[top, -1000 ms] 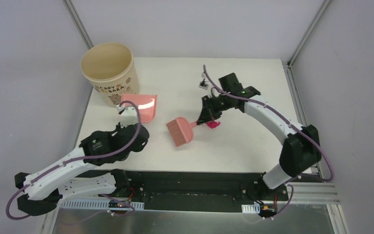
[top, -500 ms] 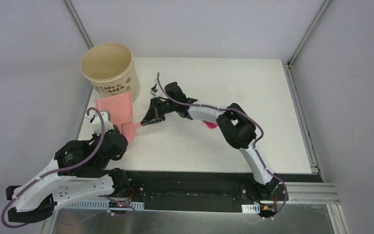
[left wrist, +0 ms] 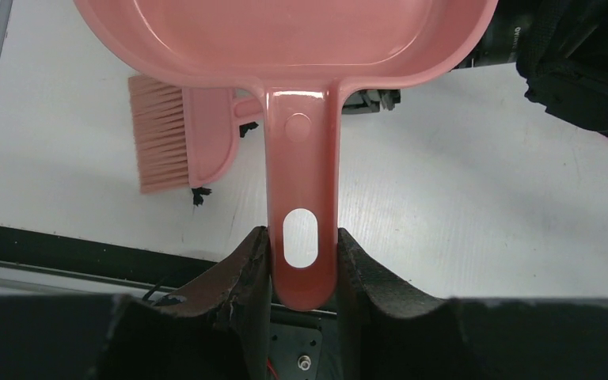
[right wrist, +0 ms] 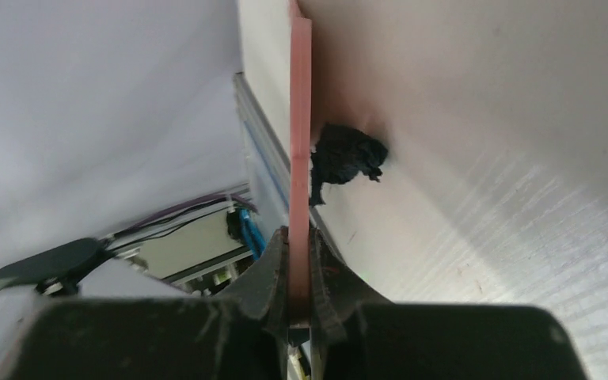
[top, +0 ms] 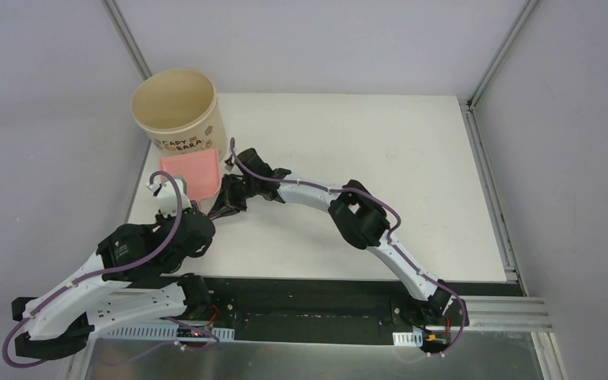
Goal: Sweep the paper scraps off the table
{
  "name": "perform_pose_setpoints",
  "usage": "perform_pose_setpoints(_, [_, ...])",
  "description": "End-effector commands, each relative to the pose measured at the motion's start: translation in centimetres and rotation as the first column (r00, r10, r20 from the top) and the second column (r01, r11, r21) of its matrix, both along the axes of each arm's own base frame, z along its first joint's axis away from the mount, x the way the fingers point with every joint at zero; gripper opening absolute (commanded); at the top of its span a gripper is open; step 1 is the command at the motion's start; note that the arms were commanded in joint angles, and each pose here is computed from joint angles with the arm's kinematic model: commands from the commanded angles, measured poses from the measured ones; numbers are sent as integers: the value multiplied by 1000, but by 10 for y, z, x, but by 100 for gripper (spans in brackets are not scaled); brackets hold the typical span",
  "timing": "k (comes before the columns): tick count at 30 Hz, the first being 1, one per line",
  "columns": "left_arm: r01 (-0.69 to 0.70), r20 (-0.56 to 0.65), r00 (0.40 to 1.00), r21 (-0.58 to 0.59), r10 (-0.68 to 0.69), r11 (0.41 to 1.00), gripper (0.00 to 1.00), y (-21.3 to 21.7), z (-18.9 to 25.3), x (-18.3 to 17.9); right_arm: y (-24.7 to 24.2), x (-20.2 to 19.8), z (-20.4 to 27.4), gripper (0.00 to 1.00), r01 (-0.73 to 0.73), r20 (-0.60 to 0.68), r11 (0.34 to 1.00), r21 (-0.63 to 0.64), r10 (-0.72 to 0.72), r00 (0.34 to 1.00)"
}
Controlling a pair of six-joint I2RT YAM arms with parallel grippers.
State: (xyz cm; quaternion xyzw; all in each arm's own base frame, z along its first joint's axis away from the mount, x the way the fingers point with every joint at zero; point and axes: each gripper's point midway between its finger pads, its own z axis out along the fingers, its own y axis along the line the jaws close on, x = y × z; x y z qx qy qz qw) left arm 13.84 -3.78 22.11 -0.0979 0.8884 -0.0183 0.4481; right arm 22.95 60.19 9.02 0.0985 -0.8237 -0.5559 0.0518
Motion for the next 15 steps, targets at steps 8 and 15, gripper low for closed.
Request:
perform_pose_setpoints(8, [39, 24, 999, -44, -38, 998, 0, -12, 13, 4, -77, -11, -14, 0, 79, 257, 926, -369, 20, 966])
perform_pose_setpoints(15, [151, -71, 986, -38, -153, 988, 0, -34, 4, -5, -245, -7, -34, 0, 50, 240, 771, -635, 136, 961])
